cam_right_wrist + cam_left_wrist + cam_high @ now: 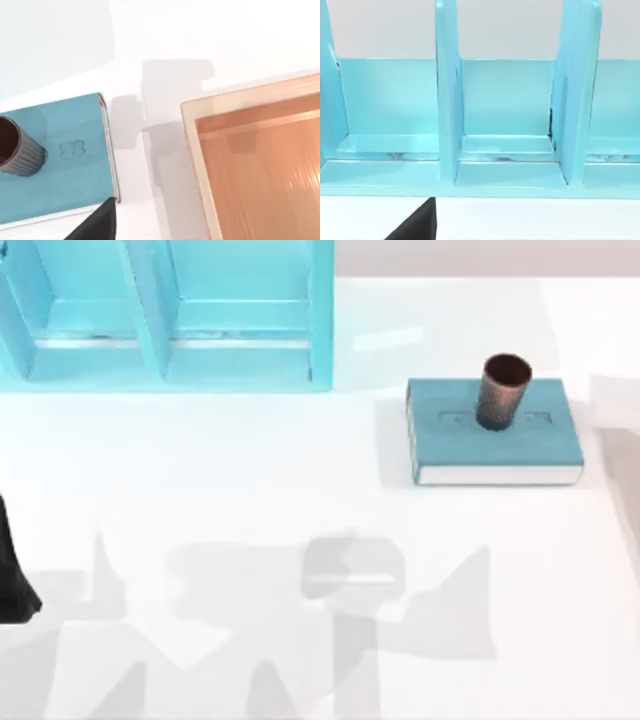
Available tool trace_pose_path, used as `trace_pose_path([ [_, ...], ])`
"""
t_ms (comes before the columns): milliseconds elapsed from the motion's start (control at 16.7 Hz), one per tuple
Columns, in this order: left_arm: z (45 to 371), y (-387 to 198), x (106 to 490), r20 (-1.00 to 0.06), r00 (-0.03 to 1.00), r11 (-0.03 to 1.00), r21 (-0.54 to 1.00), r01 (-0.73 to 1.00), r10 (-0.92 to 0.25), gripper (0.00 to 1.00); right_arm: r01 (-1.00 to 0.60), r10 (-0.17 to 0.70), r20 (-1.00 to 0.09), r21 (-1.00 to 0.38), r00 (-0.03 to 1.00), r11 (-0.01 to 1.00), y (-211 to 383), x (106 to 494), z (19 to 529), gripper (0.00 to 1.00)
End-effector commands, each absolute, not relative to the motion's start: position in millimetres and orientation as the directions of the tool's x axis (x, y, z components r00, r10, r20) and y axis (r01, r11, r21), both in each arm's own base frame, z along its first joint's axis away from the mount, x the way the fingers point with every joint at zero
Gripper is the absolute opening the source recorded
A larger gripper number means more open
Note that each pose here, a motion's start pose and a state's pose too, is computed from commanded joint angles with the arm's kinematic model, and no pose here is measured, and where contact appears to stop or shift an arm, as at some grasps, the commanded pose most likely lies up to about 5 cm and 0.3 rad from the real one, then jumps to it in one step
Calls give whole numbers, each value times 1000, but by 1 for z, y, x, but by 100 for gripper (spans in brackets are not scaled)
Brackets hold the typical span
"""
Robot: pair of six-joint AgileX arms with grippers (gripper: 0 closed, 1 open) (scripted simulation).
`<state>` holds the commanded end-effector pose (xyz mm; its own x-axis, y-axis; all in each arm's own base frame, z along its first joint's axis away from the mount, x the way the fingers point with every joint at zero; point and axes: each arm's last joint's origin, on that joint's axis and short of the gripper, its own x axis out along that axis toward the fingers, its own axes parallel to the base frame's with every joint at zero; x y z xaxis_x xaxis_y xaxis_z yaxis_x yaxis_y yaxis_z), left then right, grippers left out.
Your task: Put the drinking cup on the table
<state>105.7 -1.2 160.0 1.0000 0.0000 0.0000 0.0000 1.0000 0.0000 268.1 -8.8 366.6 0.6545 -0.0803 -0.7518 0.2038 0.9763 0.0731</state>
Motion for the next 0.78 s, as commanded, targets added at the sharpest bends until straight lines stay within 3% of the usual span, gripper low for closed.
trace_pose_path([
  [420, 160, -1, 106, 0, 1000, 1000, 0, 0, 0, 100, 159, -29, -941, 26, 338, 987, 37, 385, 334, 100],
  [780, 160, -1, 106, 0, 1000, 1000, 0, 0, 0, 100, 64, 0, -975, 14, 221, 998, 101, 430, 297, 100],
])
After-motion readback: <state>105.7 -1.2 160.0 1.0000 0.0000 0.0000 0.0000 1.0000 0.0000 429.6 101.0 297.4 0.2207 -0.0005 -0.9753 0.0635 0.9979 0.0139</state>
